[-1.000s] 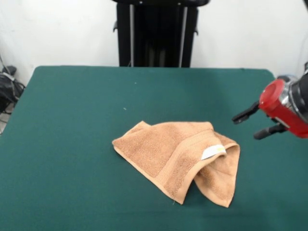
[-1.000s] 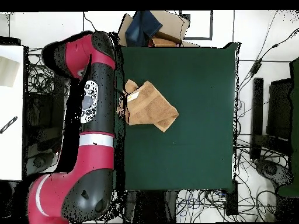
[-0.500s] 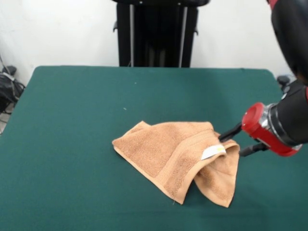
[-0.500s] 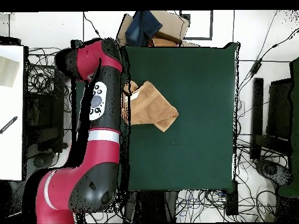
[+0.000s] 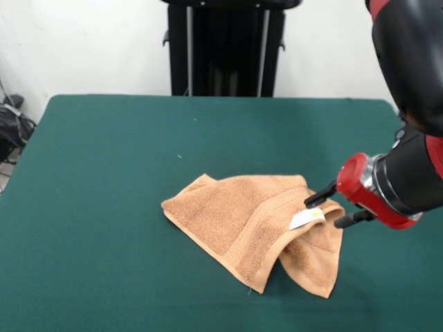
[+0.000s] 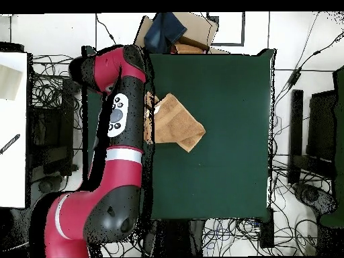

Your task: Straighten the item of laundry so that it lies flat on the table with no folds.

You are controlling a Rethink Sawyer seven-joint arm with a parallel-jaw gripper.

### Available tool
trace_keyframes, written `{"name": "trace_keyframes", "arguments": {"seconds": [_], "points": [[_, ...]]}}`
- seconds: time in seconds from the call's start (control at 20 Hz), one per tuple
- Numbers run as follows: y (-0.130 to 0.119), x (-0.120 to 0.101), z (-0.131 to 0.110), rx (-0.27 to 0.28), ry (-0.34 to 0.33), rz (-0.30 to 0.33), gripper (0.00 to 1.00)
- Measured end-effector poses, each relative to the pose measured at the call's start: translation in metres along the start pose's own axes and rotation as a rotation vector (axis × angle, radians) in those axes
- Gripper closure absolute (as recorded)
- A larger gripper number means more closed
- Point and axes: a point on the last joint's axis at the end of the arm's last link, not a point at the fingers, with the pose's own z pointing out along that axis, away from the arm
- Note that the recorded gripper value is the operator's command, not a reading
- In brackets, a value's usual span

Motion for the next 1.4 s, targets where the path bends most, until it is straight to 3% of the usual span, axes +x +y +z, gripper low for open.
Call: {"name": "trace_keyframes", "arguments": {"seconds": [0.65,1.4], "points": [[-0.002,-0.003,-0.003,-0.013,-0.03,0.004,0.0],[0.001,-0.013,0.002,-0.041,-0.115,0.005,0.0]]}}
